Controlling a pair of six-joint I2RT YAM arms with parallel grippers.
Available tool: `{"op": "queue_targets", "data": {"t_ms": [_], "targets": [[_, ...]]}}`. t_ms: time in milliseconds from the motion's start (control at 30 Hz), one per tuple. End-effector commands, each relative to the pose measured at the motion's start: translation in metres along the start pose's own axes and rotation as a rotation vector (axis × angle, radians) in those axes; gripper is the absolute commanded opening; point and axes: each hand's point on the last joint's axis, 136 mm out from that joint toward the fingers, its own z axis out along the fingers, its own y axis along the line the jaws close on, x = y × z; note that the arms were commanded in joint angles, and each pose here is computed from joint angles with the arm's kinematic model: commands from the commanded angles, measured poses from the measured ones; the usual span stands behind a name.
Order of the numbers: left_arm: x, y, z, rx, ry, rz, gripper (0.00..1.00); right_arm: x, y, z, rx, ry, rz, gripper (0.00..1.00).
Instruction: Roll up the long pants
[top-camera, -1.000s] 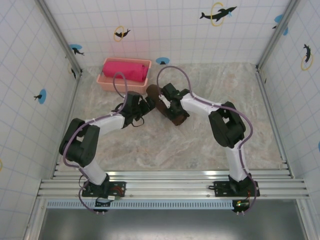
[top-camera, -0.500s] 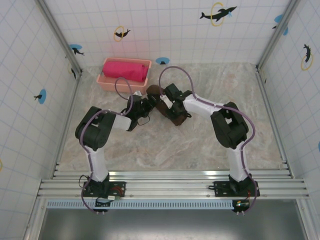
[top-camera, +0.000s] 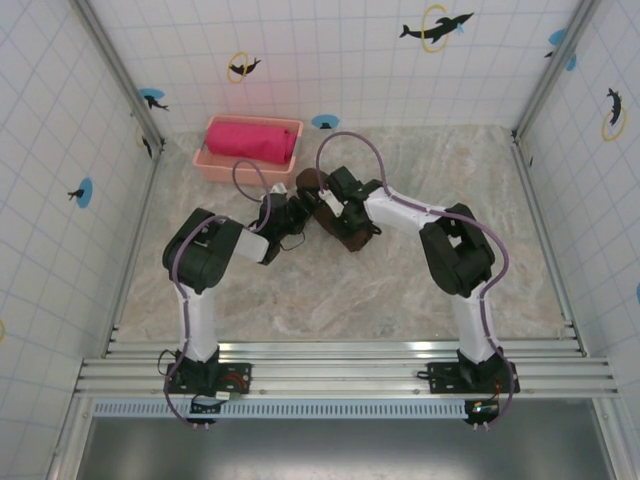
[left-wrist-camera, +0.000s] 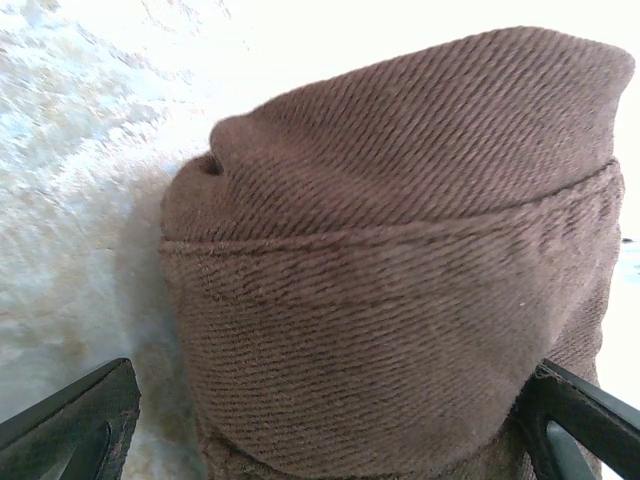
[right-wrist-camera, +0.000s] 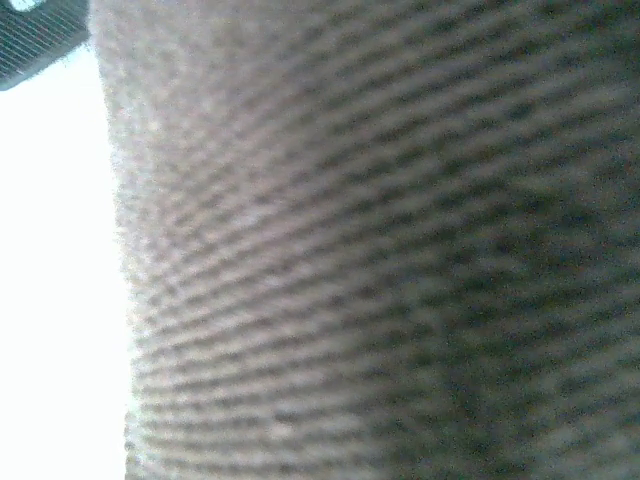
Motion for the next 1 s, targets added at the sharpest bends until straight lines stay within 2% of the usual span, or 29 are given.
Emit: {"op": "queue_targets", "data": {"t_ms": [0,333,367,400,433,500,533,633,767,800,867,967], "targets": [[0.025,0.001,0.015,0.01,0.053,-0.001,0.98,0.14,0.065,0.058,-0.24,0.514,0.002,0.0],[0.035,0.009,0.033,0.019,0.098,-0.013,0.97,0.131,0.079,0.056,-0.283,0.5,-0.023,0.0],[0.036,0.011,0.034,0.019,0.106,-0.015,0.93,0.13,0.079,0.056,-0.286,0.5,-0.024,0.0],[0.039,0.011,0.037,0.023,0.122,-0.015,0.84,0.129,0.079,0.056,-0.288,0.497,-0.026,0.0],[0.043,0.011,0.039,0.031,0.147,-0.013,0.69,0.127,0.08,0.056,-0.29,0.492,-0.028,0.0],[0.055,0.015,0.043,0.034,0.21,-0.002,0.29,0.124,0.08,0.055,-0.299,0.486,-0.029,0.0],[0.062,0.019,0.043,0.031,0.244,0.006,0.02,0.123,0.081,0.054,-0.3,0.484,-0.031,0.0],[0.08,0.048,0.029,-0.068,0.324,0.016,0.0,0.118,0.08,0.051,-0.302,0.465,-0.038,0.0],[0.094,0.088,-0.004,-0.288,0.399,0.056,0.0,0.107,0.08,0.04,-0.301,0.417,-0.048,0.0],[0.095,0.093,-0.011,-0.34,0.42,0.073,0.0,0.101,0.079,0.034,-0.295,0.392,-0.053,0.07],[0.096,0.098,-0.022,-0.435,0.463,0.109,0.0,0.09,0.076,0.021,-0.282,0.342,-0.059,0.42],[0.091,0.103,-0.042,-0.605,0.52,0.165,0.0,0.071,0.069,-0.004,-0.244,0.258,-0.073,0.67]]}}
